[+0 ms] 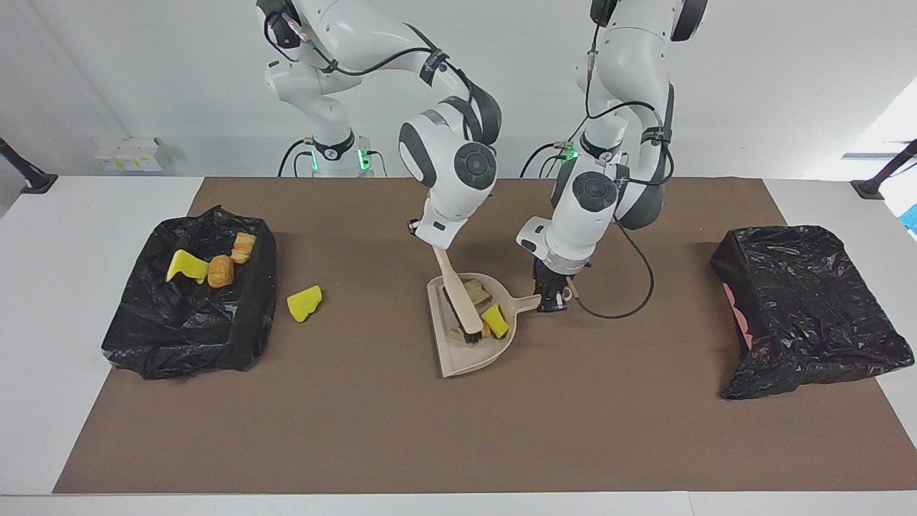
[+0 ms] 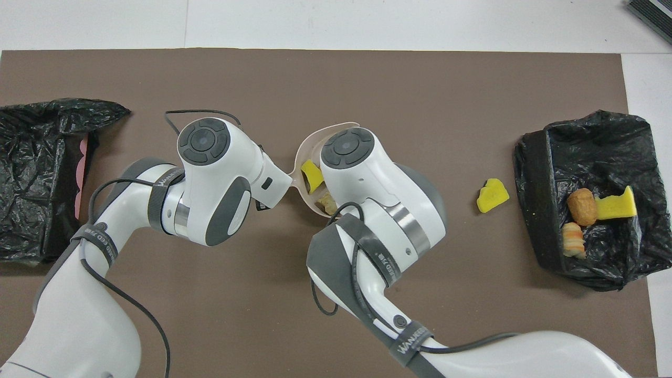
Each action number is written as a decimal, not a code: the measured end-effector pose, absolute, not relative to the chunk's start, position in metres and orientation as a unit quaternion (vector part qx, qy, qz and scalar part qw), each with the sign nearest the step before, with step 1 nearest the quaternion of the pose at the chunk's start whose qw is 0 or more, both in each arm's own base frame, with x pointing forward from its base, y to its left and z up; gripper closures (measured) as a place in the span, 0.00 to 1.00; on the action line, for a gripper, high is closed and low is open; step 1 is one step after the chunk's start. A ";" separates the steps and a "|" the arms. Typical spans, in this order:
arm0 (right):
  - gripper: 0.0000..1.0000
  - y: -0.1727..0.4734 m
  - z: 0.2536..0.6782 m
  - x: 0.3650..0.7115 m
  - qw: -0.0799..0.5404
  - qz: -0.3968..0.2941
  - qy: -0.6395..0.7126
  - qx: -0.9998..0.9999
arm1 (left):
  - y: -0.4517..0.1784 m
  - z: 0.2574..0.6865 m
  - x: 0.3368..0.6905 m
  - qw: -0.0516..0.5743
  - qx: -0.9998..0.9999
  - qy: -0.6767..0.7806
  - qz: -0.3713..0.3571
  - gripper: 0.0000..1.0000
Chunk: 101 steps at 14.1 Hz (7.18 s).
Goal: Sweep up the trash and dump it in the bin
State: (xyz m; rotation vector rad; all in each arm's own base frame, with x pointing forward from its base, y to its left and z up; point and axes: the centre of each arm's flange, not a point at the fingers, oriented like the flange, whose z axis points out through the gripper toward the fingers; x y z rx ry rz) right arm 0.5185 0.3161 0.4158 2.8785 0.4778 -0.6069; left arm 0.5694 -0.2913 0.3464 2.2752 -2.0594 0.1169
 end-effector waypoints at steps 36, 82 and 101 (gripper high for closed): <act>0.73 0.127 0.347 0.447 0.047 -0.197 0.034 0.979 | -0.365 0.364 0.495 -0.032 0.745 -0.665 -0.031 0.68; 0.73 0.270 0.423 0.472 -0.032 -0.127 0.034 0.991 | -0.275 0.355 0.562 0.060 0.718 -0.691 0.061 0.68; 0.73 0.384 0.424 0.311 -0.011 -0.206 0.024 0.978 | -0.066 0.395 0.632 0.071 0.667 -0.739 0.059 0.68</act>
